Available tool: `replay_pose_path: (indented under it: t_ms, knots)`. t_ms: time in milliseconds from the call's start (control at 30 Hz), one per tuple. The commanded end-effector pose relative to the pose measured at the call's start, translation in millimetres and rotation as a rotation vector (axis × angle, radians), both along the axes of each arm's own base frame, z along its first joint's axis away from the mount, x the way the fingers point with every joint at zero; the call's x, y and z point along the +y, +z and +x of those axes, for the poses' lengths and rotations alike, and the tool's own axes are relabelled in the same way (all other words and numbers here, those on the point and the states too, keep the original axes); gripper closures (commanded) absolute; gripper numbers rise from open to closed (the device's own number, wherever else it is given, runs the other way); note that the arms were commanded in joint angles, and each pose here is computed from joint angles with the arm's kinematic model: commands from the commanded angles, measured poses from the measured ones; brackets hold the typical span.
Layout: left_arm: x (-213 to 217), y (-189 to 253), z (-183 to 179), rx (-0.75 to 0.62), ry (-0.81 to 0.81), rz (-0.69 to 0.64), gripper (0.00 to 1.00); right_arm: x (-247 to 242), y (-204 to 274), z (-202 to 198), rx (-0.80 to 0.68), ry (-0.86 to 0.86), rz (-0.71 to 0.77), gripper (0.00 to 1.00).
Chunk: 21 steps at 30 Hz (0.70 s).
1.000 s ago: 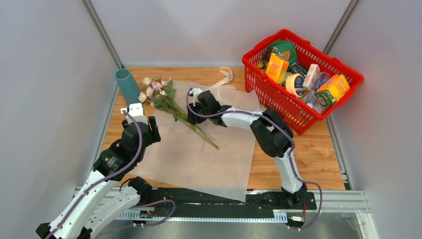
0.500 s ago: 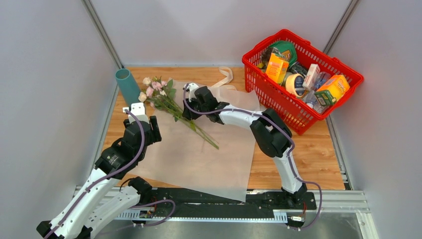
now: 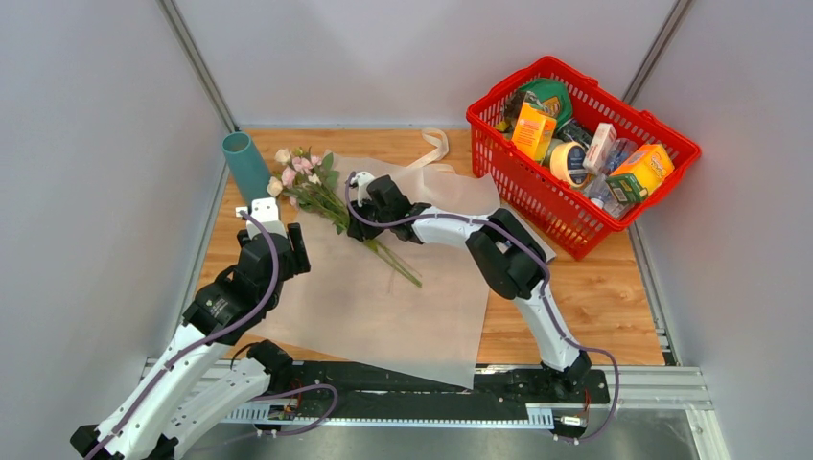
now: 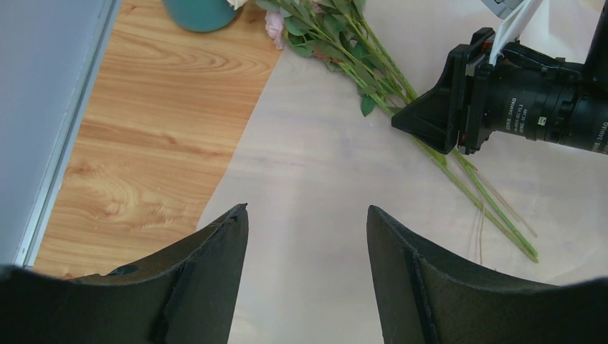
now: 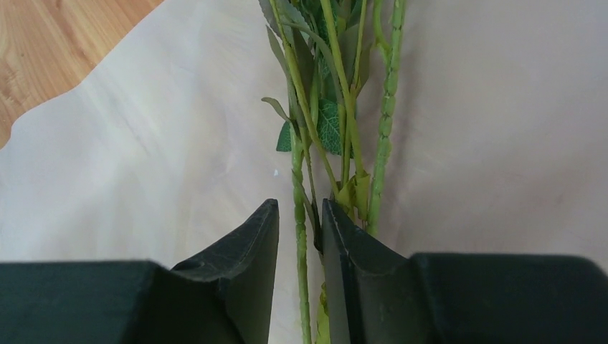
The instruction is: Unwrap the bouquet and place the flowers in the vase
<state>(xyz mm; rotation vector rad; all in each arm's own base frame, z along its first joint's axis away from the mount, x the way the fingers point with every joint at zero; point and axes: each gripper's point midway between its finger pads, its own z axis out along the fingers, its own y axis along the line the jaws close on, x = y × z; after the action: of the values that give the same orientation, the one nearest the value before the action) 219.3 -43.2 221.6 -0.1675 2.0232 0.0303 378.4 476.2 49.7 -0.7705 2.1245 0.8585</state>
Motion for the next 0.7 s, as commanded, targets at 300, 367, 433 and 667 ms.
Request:
replay_pose_path:
  t_ms: [300, 367, 433, 667]
  knots:
    - [2, 6, 1, -0.019, 0.015, -0.014, 0.31, 8, 24, 11, -0.056, -0.015, 0.044, 0.88]
    - [2, 5, 0, -0.018, 0.014, -0.012, 0.31, 8, 34, 11, -0.06, -0.021, 0.058, 0.99]
    - [2, 5, 1, -0.018, 0.015, -0.013, 0.3, 7, 44, 9, -0.067, -0.022, 0.073, 1.0]
    - [2, 6, 1, -0.019, 0.014, -0.016, 0.31, -2, 75, 2, -0.088, -0.043, 0.114, 1.0]
